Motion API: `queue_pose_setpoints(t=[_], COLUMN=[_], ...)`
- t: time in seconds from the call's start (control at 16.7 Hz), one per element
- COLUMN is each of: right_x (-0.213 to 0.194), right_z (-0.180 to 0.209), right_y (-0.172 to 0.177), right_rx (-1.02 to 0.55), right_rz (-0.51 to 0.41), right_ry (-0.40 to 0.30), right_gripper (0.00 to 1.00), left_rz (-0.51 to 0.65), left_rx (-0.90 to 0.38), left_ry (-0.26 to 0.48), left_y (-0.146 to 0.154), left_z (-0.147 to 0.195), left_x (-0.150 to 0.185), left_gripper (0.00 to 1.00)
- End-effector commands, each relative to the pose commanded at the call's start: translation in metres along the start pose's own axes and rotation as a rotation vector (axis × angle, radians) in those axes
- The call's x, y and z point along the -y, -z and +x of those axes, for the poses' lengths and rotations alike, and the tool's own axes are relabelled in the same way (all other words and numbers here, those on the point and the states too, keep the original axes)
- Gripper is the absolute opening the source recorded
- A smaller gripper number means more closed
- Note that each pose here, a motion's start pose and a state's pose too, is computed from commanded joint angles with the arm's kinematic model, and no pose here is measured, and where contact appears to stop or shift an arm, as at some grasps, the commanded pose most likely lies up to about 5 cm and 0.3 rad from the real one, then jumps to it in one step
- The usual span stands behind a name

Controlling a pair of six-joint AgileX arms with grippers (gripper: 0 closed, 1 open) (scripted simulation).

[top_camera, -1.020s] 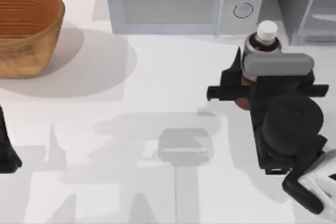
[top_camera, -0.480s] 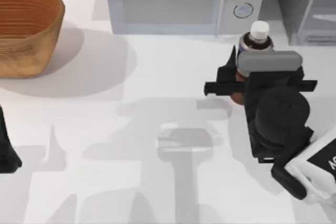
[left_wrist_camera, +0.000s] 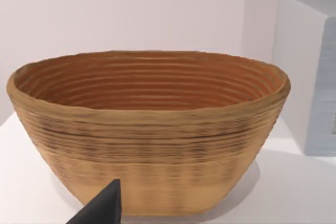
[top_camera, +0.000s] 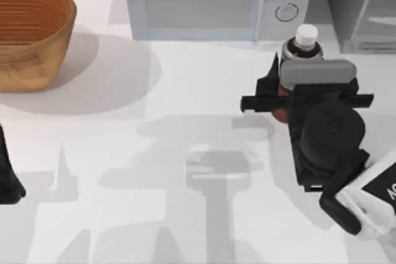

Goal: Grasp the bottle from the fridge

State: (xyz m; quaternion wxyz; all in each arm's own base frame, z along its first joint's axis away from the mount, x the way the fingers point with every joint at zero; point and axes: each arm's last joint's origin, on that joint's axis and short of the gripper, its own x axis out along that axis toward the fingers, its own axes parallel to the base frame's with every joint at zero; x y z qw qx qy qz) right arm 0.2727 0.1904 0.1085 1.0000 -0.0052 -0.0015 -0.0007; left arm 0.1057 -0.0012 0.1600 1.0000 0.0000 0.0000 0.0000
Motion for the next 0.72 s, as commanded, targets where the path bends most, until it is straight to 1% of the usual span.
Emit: queue_pose_setpoints(t=[0.36, 0.42, 0.72], right_x=[0.0000, 0.0000, 0.0000], right_z=[0.0000, 0.0000, 0.0000], right_y=[0.0000, 0.0000, 0.0000], right_rx=[0.000, 0.000, 0.000], right_rz=[0.000, 0.000, 0.000], right_ry=[0.000, 0.000, 0.000], right_gripper=[0.98, 1.00, 1.00], left_rz=[0.000, 0.000, 0.000], left_rx=[0.000, 0.000, 0.000], left_ry=[0.000, 0.000, 0.000], left_y=[0.0000, 0.0000, 0.0000], left_z=[0.0000, 0.0000, 0.0000], left_x=[0.0000, 0.0000, 0.0000], left_gripper=[1.00, 1.00, 1.00])
